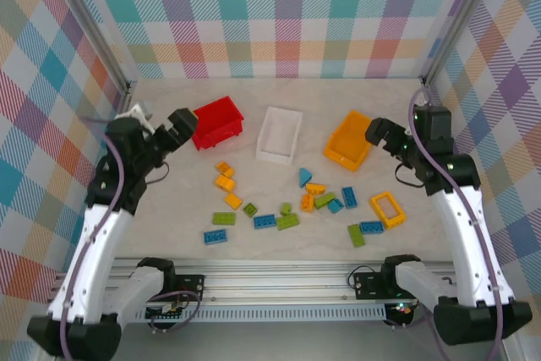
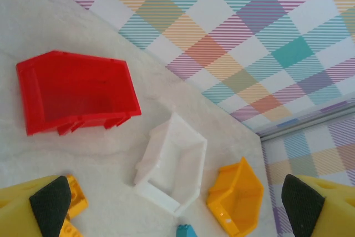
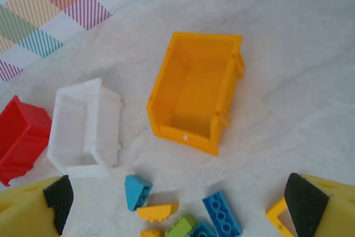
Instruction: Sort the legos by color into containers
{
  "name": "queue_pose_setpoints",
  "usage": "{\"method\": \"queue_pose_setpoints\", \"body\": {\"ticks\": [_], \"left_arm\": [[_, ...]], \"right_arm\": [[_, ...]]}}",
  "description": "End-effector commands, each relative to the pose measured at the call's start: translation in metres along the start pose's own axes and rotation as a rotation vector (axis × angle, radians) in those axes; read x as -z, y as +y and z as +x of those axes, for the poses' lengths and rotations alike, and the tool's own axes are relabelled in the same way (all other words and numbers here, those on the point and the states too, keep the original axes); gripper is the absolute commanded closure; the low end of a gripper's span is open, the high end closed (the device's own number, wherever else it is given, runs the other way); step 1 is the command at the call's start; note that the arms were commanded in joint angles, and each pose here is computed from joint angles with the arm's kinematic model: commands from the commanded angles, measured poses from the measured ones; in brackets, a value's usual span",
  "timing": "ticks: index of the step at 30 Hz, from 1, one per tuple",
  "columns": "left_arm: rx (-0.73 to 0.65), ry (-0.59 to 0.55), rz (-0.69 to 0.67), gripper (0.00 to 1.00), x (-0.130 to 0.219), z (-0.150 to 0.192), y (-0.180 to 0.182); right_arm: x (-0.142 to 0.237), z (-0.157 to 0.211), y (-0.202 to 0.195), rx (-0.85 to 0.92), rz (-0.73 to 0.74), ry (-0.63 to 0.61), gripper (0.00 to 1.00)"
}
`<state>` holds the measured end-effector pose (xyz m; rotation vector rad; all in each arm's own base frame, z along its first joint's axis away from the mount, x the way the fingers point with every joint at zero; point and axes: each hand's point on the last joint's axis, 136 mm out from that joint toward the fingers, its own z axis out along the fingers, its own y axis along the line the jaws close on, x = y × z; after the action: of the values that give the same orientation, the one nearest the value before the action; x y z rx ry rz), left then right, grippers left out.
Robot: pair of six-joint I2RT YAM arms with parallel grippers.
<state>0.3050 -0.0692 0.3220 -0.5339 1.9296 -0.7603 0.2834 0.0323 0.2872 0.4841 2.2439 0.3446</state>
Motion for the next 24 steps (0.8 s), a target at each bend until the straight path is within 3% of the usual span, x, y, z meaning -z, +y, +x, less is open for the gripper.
{"method": "queue_pose_setpoints", "body": {"ticks": [1,9,14,24], "left_arm": [[0.076,0.081,0.02,0.0,0.003,0.025,0.007],[0.043,0.335,-0.155,0.08,0.021,0.094,0.059],[0.083,0.478,-0.211,0.25,0.0,0.123,0.078],[0.048,0.462,-0.185,0.26,-0.016,0.116,0.074]], "right_arm": [[0.005,0.031,-0.016,-0.059,0.038,0.081,0.0],[-0.017,0.096,-0.039,-0.143,0.089,0.288,0.0],[-0.043,0.106,-0.032,-0.16,0.046,0.336,0.02],[-0.068,0.099,-0.031,-0.143,0.075,0.361,0.03]]}}
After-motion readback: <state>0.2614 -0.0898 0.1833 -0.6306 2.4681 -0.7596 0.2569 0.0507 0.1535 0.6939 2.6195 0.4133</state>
